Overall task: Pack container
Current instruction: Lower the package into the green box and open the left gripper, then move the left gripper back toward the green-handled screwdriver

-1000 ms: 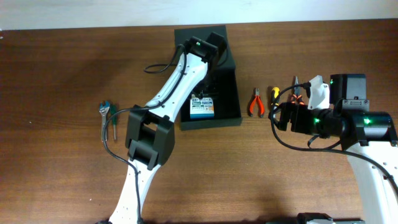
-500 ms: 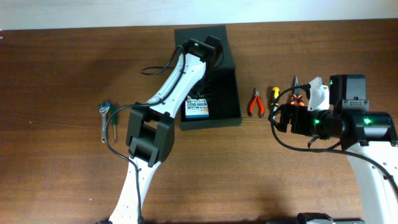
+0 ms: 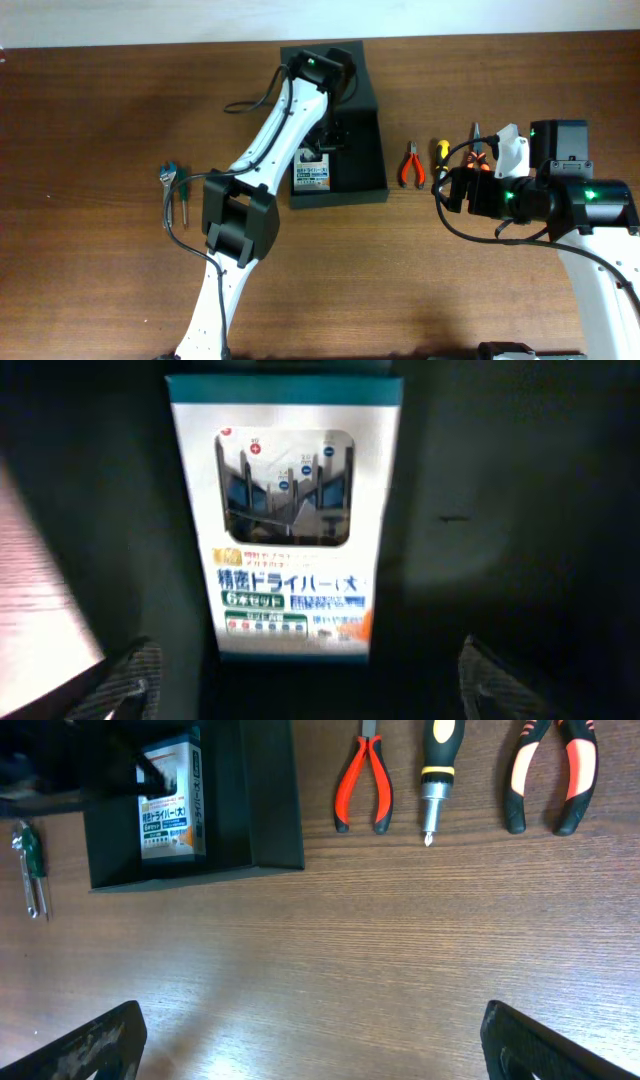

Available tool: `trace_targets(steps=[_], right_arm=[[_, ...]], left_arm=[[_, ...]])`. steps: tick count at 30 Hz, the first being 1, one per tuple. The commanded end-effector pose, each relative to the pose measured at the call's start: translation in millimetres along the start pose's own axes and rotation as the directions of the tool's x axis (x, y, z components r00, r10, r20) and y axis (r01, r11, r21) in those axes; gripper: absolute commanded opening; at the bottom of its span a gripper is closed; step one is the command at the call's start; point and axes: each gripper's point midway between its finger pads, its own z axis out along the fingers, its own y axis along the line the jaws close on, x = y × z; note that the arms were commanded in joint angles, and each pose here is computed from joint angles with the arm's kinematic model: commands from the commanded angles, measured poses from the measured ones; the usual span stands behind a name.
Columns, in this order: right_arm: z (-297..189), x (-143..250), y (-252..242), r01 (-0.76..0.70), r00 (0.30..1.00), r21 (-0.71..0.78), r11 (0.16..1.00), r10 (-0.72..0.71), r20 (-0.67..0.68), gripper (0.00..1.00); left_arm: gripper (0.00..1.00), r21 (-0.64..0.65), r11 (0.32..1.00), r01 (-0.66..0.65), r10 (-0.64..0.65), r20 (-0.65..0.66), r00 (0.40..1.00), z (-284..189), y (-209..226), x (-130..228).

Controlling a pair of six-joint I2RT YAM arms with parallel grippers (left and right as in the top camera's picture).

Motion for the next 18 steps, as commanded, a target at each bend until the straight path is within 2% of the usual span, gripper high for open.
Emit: trace_targets(steps=[1,3,5,7,8,9,10,11,13,16,18], right_arm=[[-3.7,-5.8,-1.6,0.001,1.0,0.01,1.0,-0.001,0.017,0.99],[-3.7,-5.8,-1.6,0.001,1.0,0.01,1.0,-0.001,0.016,0.99],[-3.7,-5.8,-1.6,0.001,1.0,0.01,1.0,-0.001,0.016,0.99],[-3.7,-5.7,-1.6,0.001,1.0,0.01,1.0,-0.001,0.016,0.99],[-3.7,-5.5,-1.7,0.0,1.0,0.01,1.0,0.0,0.015,0.99],[-3.7,-4.8,-1.8,-0.001,1.0,0.011,1.0,0.001,0.012,0.99],[-3.6,-3.9,-2.0,-0.002,1.0,0.012,1.0,0.002,0.009,0.99],[-3.6,-3.8,-2.0,-0.002,1.0,0.012,1.0,0.002,0.009,0.99],[-3.6,-3.9,-2.0,-0.002,1.0,0.012,1.0,0.002,0.009,0.99],[-3.6,-3.9,-2.0,-0.002,1.0,0.012,1.0,0.002,0.009,0.99],[-3.6,-3.8,-1.9,-0.002,1.0,0.011,1.0,0.002,0.008,0.99]], left_arm=[[0.83,0.035,0.999,-0.032,0.029,0.087,0.996,-40.2,-2.2,-10.0],[0.83,0.028,0.999,-0.041,0.037,0.146,0.989,-65.9,2.1,-13.1],[0.83,0.033,0.993,-0.112,0.101,0.23,0.968,-90.7,1.2,-20.7],[0.82,0.022,0.995,-0.102,0.091,0.295,0.951,-112.3,8.5,-25.2],[0.75,0.015,0.996,-0.091,0.081,0.318,0.945,-121.2,14.7,-26.5],[0.61,0.013,0.996,-0.084,0.076,0.33,0.941,-127.1,20.6,-27.9],[0.41,0.01,0.995,-0.097,0.088,0.34,0.936,-132.7,27.9,-29.7],[0.31,0.004,0.993,-0.121,0.112,0.345,0.932,-136.0,34.8,-31.8],[0.18,-0.012,0.991,-0.133,0.128,0.354,0.926,-140.8,53.5,-38.0],[0.17,-0.028,0.994,-0.107,0.109,0.362,0.926,-145.9,92.3,-49.5],[0.22,-0.023,0.991,-0.13,0.13,0.355,0.926,-145.6,118.6,-56.0]])
